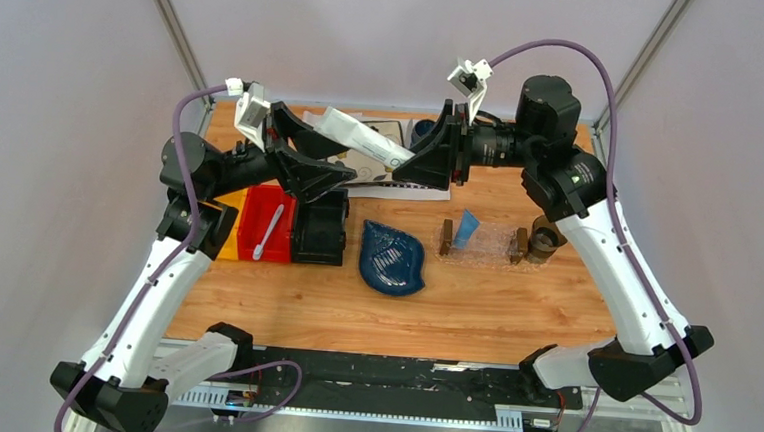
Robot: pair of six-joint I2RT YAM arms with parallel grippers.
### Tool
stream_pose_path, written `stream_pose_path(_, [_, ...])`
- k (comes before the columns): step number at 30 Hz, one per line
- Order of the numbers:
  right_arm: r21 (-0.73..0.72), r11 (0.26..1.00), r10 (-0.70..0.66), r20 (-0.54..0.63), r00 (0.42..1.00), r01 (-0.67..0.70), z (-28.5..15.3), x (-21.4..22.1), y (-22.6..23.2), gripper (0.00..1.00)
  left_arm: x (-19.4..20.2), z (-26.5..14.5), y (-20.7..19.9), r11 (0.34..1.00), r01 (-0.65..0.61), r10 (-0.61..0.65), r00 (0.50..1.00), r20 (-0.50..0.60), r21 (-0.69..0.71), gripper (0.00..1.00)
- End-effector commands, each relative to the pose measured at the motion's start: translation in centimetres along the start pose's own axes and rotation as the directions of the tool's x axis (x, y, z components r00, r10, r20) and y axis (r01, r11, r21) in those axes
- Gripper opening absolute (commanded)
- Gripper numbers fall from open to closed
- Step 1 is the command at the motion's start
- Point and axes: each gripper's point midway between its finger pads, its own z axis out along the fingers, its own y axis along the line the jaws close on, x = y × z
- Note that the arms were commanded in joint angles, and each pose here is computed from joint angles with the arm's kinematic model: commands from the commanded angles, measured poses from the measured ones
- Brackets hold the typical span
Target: Prepare toiletry sets of a toothbrush and toothpaste on the tray
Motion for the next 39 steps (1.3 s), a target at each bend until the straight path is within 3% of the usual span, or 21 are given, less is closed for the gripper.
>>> stream_pose_path(1, [-0.045,0.998,-0.032,0.027,0.999,0.034,-0.2,-0.7,0.9,0.02,-1.4,-0.1,-1.8,0.997,-0.023,0.02,0.999,0.043,0.072,0.72])
stream_pose_path(18, [-0.065,0.998,-0.001,0.002,1.0,0.001,-0.3,1.2,0.4,0.03,-3.4,0.0,-1.6,0.998,-0.013,0.007,0.996,0.091,0.065,0.74])
stream_pose_path(22, [-0.07,0.998,0.007,-0.003,1.0,-0.007,-0.1,1.5,0.2,0.03,-3.4,0.1,-1.4,0.998,-0.01,0.004,0.996,0.092,0.067,0.7])
stream_pose_path(27, [-0.079,0.997,0.021,-0.007,1.0,-0.021,0.0,1.9,0.1,0.05,-3.0,0.2,-1.1,0.998,-0.007,0.002,0.997,0.083,0.068,0.44])
stream_pose_path(30, [-0.085,0.996,0.024,-0.008,1.0,-0.025,0.0,2.3,0.1,0.09,-2.8,0.3,-0.8,0.998,-0.002,-0.003,0.997,0.08,0.066,0.22])
stream_pose_path(31, [-0.085,0.996,0.026,-0.011,1.0,-0.027,0.0,2.4,0.0,0.11,-2.9,0.3,-0.9,0.998,-0.006,0.0,0.997,0.082,0.068,0.09])
stream_pose_path(32, [-0.087,0.996,0.028,-0.016,0.999,-0.029,0.1,2.7,0.0,0.12,-3.0,0.3,-0.9,0.998,-0.007,0.002,0.997,0.083,0.067,0.02])
stream_pose_path(39, [-0.055,0.998,0.018,-0.051,0.999,-0.02,0.7,5.0,-0.8,0.18,-2.6,0.3,-0.5,0.999,-0.004,0.001,0.998,0.056,0.052,0.0])
